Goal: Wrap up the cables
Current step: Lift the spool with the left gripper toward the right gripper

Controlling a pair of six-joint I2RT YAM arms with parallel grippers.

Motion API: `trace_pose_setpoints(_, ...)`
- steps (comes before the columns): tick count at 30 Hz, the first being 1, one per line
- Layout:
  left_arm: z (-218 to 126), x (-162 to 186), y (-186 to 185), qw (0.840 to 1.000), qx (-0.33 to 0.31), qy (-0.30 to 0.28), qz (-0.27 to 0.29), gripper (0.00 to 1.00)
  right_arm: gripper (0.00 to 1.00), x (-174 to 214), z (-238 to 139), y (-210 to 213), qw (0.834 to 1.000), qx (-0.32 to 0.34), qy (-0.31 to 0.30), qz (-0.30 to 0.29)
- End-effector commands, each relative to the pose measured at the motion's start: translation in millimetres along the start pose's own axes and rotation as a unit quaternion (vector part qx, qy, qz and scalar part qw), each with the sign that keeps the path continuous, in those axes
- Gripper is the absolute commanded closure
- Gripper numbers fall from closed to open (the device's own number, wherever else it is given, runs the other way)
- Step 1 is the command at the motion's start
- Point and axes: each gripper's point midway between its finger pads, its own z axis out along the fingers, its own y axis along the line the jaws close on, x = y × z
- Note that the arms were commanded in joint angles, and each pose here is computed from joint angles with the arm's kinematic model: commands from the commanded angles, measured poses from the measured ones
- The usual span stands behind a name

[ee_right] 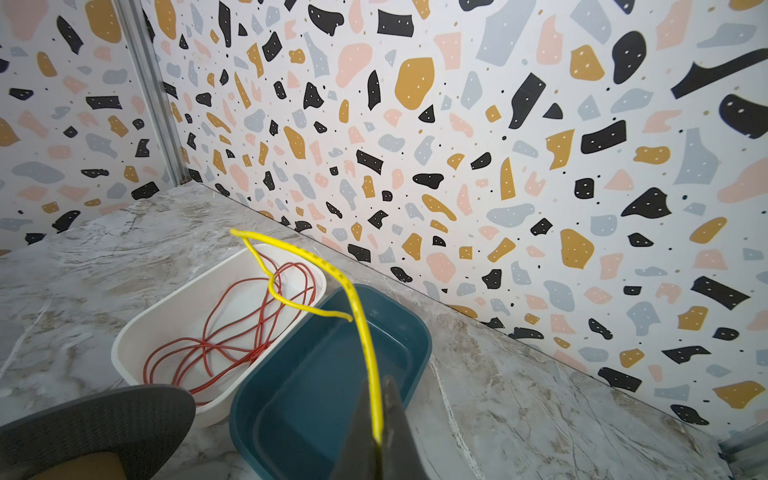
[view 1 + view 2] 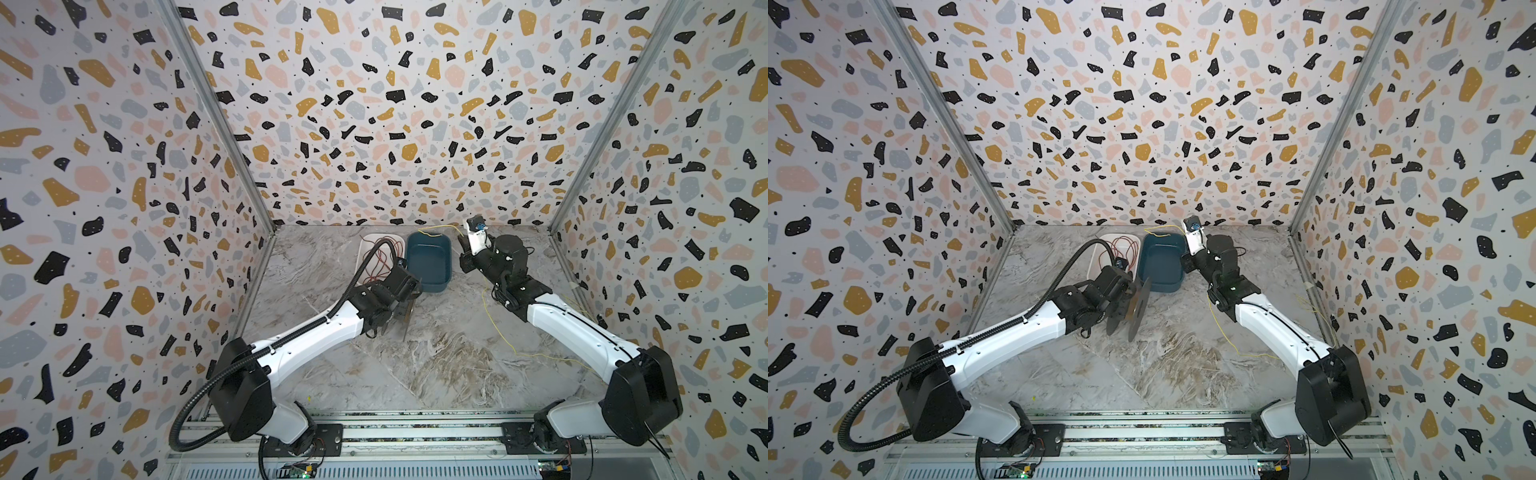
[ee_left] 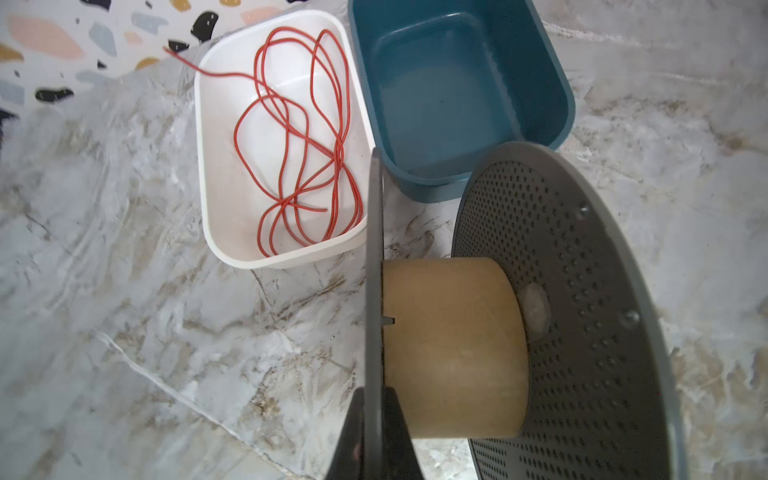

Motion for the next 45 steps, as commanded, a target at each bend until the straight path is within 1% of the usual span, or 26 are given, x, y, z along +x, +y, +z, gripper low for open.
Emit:
trace_pose_setpoints(1,-22,-23,10,0.996,0.004,-0.031,0.085,1.00,1.00,-24,-13,2,0.999,-0.013,-0.041,0.006)
trace_pose_setpoints(3,-20,-23,16,0.994,0.014,-0.035,0.101,1.00,1.00,-23,-15,2,0.999,-0.011,-0.043,0.008)
trace_pose_setpoints(7,-16,-30,34,0.992,0.073,-0.074,0.065,1.00,1.00,-22,-15,5,0.999,-0.021,-0.041,0.008)
trace_pose_setpoints(10,-18,-36,34,0.988,0.083,-0.091,0.091,1.00,1.00,-20,-16,5,0.999,-0.021,-0.037,0.006)
trace_pose_setpoints(12,-15,-39,33,0.987,0.087,-0.087,0.107,1.00,1.00,-19,-17,6,0.999,-0.021,-0.036,0.003)
trace_pose_setpoints(13,-12,-40,32,0.986,0.097,-0.084,0.105,1.00,1.00,-19,-17,6,0.999,-0.022,-0.035,0.003)
trace_pose_setpoints(17,-3,-43,18,0.980,0.161,-0.066,0.099,1.00,1.00,-17,-17,6,0.999,-0.023,-0.031,0.004)
trace_pose_setpoints(19,-3,-43,12,0.976,0.180,-0.064,0.102,1.00,1.00,-15,-17,7,0.999,-0.023,-0.027,0.002)
trace_pose_setpoints(21,0,-45,11,0.976,0.179,-0.069,0.099,1.00,1.00,-14,-17,6,0.999,-0.023,-0.026,-0.001)
trace_pose_setpoints(28,17,-37,20,0.981,0.144,-0.049,0.117,1.00,1.00,-9,-18,8,0.999,-0.027,-0.022,-0.002)
trace_pose_setpoints(31,18,-40,22,0.982,0.138,-0.048,0.117,0.90,1.00,-7,-17,11,0.999,-0.032,-0.021,-0.003)
trace_pose_setpoints(32,18,-40,22,0.982,0.138,-0.047,0.117,0.84,1.00,-6,-16,11,0.999,-0.033,-0.021,-0.002)
trace_pose_setpoints(34,16,-42,23,0.983,0.135,-0.049,0.115,0.76,1.00,-6,-16,13,0.999,-0.039,-0.021,-0.003)
trace_pose_setpoints(36,14,-44,25,0.983,0.133,-0.053,0.112,0.65,1.00,-8,-17,16,0.999,-0.049,-0.023,-0.003)
trace_pose_setpoints(37,11,-46,25,0.983,0.133,-0.058,0.110,0.57,1.00,-9,-18,18,0.998,-0.055,-0.023,-0.004)
trace_pose_setpoints(38,9,-46,27,0.984,0.130,-0.061,0.106,0.52,1.00,-11,-18,20,0.998,-0.062,-0.022,-0.004)
trace_pose_setpoints(40,4,-48,28,0.984,0.128,-0.067,0.103,0.50,1.00,-13,-20,24,0.997,-0.076,-0.019,-0.006)
trace_pose_setpoints(43,-4,-49,32,0.985,0.123,-0.076,0.091,0.38,1.00,-11,-22,37,0.993,-0.115,0.001,-0.010)
trace_pose_setpoints(45,-10,-47,35,0.987,0.119,-0.079,0.079,0.34,1.00,-9,-26,48,0.989,-0.150,0.012,-0.010)
